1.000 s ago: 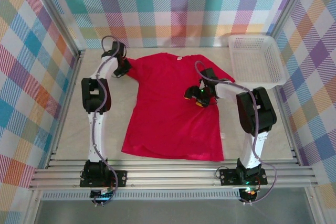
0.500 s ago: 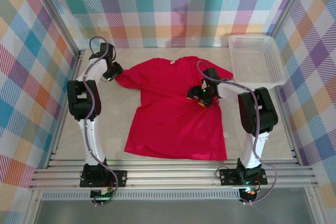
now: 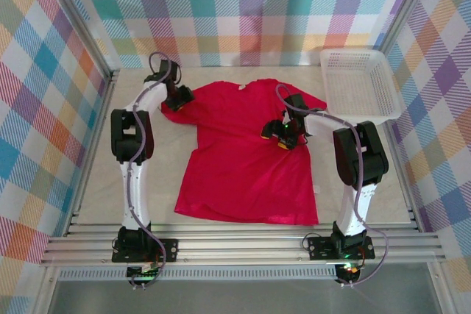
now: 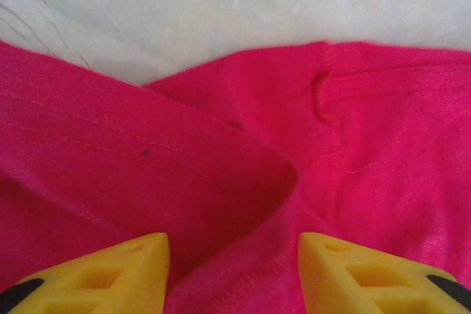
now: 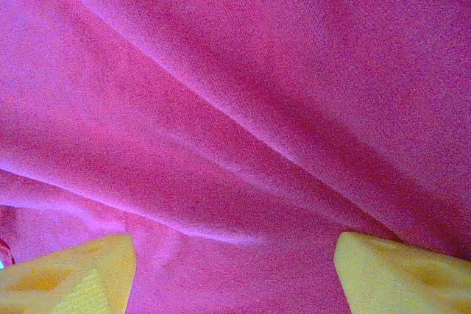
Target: Fold the inside-out t-shirt
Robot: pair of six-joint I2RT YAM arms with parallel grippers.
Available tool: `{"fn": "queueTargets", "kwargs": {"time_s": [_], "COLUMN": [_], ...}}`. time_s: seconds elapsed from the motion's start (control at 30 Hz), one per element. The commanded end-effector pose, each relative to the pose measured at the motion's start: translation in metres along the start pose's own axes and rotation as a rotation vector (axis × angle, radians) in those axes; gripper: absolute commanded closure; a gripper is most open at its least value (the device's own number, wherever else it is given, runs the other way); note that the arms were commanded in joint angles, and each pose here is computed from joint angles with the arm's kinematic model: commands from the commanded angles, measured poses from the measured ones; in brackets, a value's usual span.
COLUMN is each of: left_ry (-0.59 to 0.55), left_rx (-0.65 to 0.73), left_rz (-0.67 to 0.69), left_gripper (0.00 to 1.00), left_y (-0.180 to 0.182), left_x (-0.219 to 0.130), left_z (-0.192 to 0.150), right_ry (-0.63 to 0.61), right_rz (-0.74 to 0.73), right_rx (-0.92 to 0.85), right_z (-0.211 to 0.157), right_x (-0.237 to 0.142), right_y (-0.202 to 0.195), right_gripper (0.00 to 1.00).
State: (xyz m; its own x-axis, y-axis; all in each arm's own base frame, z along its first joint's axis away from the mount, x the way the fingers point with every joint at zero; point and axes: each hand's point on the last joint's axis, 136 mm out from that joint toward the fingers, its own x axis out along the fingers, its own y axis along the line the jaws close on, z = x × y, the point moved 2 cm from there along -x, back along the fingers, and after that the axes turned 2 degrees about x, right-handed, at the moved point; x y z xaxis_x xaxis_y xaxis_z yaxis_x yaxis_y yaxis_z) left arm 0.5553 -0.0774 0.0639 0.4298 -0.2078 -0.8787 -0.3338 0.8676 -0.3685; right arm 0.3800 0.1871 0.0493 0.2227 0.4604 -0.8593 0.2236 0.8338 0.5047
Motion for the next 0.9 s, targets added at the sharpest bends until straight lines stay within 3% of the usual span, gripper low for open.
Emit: {"fn": "queueTargets", "kwargs": {"time_s": [0.0,0.03,0.17,0.23,0.37,0.53,0.67,0.87], "left_ry": [0.038,0.041,0.017,-0.008,-0.073,-0.112,-0.090,-0.085], "left_rx": [-0.015,-0.018,-0.023,-0.014,0.033,0.071,0.078,0.047], "left_rz": [0.004,0.012,0.035,0.042,0.071,0.080,0.116,0.185], "left_gripper": [0.51,0.53,0.85,0.92,0.95,0.95,0.97,0.97], "left_y": [-0.002,-0.001,-0.002,-0.008,-0.025,-0.035,-0.027,0.014], "left_x": [0.013,0.015,0.006,-0.009,-0.051,-0.092,-0.110,-0.142], "left_z": [-0.005,-0.005,0.001,0.009,0.027,0.024,-0.001,-0.064], "right_ry": [0.101,0.101,0.095,0.089,0.094,0.096,0.094,0.096], "right_rz": [-0.097,-0.097,-0.098,-0.106,-0.116,-0.116,-0.118,-0.106], "right_rx": [0.047,0.046,0.050,0.062,0.084,0.085,0.090,0.088], "right_z": [-0.021,-0.021,-0.020,-0.020,-0.021,-0.023,-0.028,-0.030], "right_x": [0.017,0.017,0.018,0.020,0.026,0.027,0.026,0.024], "right_y": [-0.031,-0.030,-0.031,-0.034,-0.038,-0.040,-0.043,-0.042], "right_gripper": [0.26,0.26,0.27,0.28,0.30,0.31,0.31,0.31]}}
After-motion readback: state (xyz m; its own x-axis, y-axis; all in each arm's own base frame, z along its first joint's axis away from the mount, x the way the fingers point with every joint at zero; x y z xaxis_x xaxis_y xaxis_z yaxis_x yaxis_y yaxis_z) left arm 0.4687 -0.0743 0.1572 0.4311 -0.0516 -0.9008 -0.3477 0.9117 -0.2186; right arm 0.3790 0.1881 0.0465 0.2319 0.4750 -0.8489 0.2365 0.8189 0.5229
